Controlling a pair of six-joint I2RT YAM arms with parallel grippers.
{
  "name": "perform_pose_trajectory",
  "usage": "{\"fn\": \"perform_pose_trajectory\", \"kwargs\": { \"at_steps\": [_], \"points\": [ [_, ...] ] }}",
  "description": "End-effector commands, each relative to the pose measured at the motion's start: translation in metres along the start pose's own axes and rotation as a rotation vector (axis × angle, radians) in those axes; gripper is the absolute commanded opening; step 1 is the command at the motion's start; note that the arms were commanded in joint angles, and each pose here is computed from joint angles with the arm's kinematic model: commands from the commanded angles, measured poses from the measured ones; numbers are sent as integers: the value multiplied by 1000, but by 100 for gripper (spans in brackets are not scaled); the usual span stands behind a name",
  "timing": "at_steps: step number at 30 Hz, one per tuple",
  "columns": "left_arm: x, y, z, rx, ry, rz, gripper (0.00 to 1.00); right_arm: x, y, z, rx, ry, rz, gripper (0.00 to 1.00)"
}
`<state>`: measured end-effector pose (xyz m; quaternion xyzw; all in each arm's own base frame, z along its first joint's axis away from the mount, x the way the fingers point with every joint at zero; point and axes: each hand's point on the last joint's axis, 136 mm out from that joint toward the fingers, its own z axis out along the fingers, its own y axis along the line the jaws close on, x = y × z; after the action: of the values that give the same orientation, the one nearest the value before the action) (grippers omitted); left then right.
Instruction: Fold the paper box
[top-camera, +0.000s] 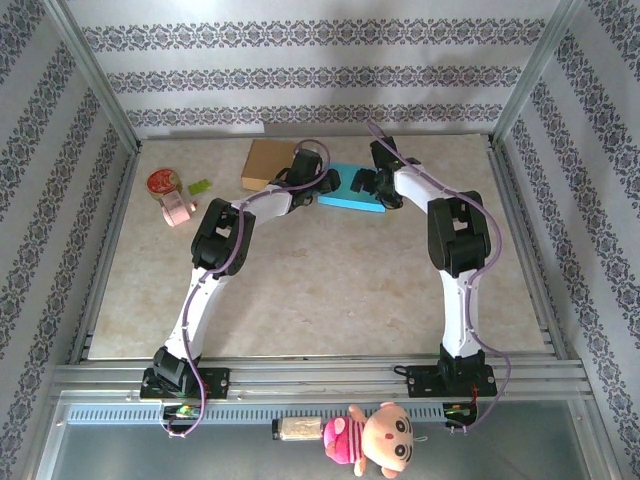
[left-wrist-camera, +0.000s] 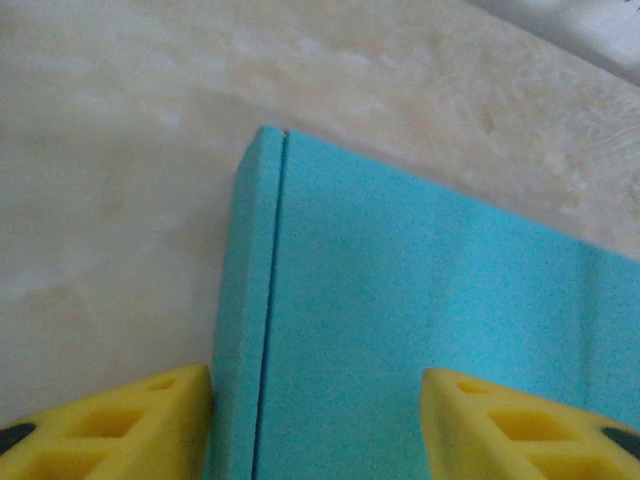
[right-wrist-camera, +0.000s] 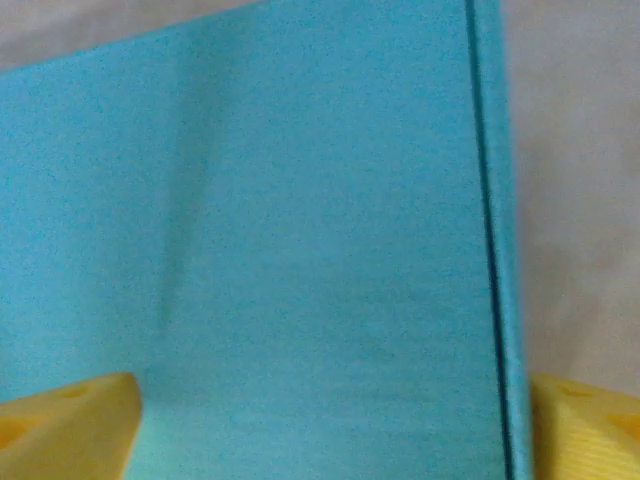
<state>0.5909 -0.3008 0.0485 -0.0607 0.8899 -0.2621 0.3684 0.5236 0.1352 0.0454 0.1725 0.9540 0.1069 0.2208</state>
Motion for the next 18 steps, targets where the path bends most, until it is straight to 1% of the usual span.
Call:
{"fn": "perform_pose_trajectory", "kwargs": {
  "at_steps": [1, 3, 6, 9, 11, 13, 15, 16, 18],
  "points": [
    [2, -36, -21, 7, 47, 78, 61, -22, 14, -22, -8, -22, -76, 98],
    [-15, -42, -33, 2, 11, 103, 68, -41, 5, -39, 26, -43, -79, 98],
    [-40, -58, -54, 25, -31, 145, 74, -66, -4, -70, 75, -80, -113, 98],
    [-64, -64, -76, 38, -62, 153, 78, -86, -8, -103, 82, -124, -139, 98],
    [-79, -68, -93, 59, -81, 144, 78, -93, -12, -123, 73, -147, -142, 98],
    [-94, -76, -118, 100, -99, 137, 79, -98, -15, -144, 72, -175, -162, 98],
    [-104, -89, -153, 164, -126, 148, 79, -97, -19, -168, 78, -209, -201, 98],
    [-107, -95, -172, 192, -141, 154, 79, -94, -19, -179, 68, -222, -218, 98],
    [-109, -104, -223, 248, -197, 180, 80, -84, -21, -204, 42, -266, -250, 98]
  ]
}}
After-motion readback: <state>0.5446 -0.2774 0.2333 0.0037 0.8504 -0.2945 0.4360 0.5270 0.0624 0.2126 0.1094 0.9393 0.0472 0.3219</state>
